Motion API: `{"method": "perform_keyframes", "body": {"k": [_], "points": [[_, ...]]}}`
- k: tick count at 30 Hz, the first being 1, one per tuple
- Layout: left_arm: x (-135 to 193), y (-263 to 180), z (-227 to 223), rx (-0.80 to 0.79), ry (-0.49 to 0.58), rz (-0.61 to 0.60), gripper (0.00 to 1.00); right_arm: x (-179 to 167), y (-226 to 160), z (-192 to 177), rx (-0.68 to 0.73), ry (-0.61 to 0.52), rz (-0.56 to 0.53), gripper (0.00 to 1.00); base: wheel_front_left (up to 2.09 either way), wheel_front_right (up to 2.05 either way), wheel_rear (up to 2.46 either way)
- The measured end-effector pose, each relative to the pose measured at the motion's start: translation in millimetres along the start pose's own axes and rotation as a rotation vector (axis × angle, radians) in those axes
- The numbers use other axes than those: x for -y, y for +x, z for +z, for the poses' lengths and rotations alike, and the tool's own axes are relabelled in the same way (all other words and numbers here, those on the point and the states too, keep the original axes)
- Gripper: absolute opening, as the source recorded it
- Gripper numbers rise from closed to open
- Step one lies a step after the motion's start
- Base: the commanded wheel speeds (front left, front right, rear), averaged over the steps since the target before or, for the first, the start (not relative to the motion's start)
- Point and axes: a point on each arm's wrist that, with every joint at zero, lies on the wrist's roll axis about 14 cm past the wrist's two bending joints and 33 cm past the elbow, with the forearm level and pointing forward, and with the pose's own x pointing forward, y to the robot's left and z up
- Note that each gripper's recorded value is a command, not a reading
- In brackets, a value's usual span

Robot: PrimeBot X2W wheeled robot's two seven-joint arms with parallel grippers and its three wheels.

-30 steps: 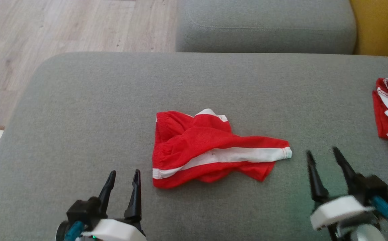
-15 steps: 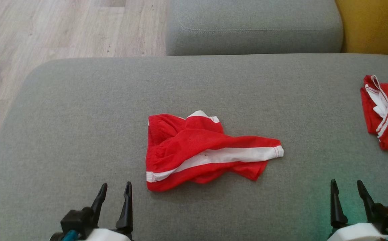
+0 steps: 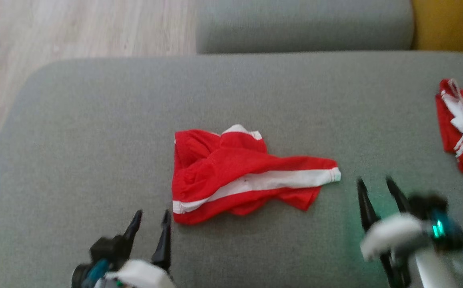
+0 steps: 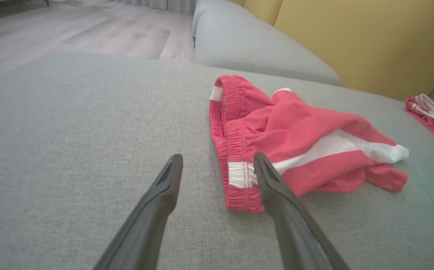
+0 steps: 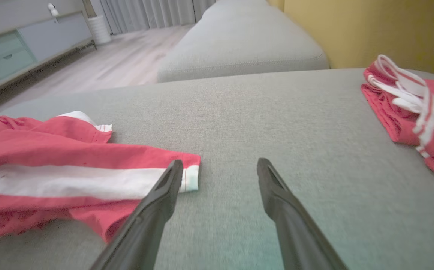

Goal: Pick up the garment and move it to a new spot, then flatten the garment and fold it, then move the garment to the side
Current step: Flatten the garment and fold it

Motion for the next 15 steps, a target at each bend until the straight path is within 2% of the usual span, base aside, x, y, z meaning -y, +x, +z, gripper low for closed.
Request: {"method": "perform_keyframes", "body": {"k": [1, 4, 9, 15], "points": [[5, 10, -9, -0.035, 0.01, -0.02, 1.0, -9, 21, 8, -0.05, -0.013, 0.032, 1.0, 0.0, 0.0, 0.0], [8, 28, -14, -0.061, 0.025, -0.041, 1.0, -19, 45, 3, -0.16, -0.024, 0.066, 1.0, 0.0, 0.0, 0.0], [5, 46, -18, -0.086, 0.025, -0.037, 1.0, -30, 56, -31, -0.343, -0.021, 0.101, 1.0, 0.0, 0.0, 0.0], [0, 45, -33, -0.141, 0.008, -0.022, 1.0, -35, 67, -40, -0.382, -0.016, 0.117, 1.0, 0.0, 0.0, 0.0]]}}
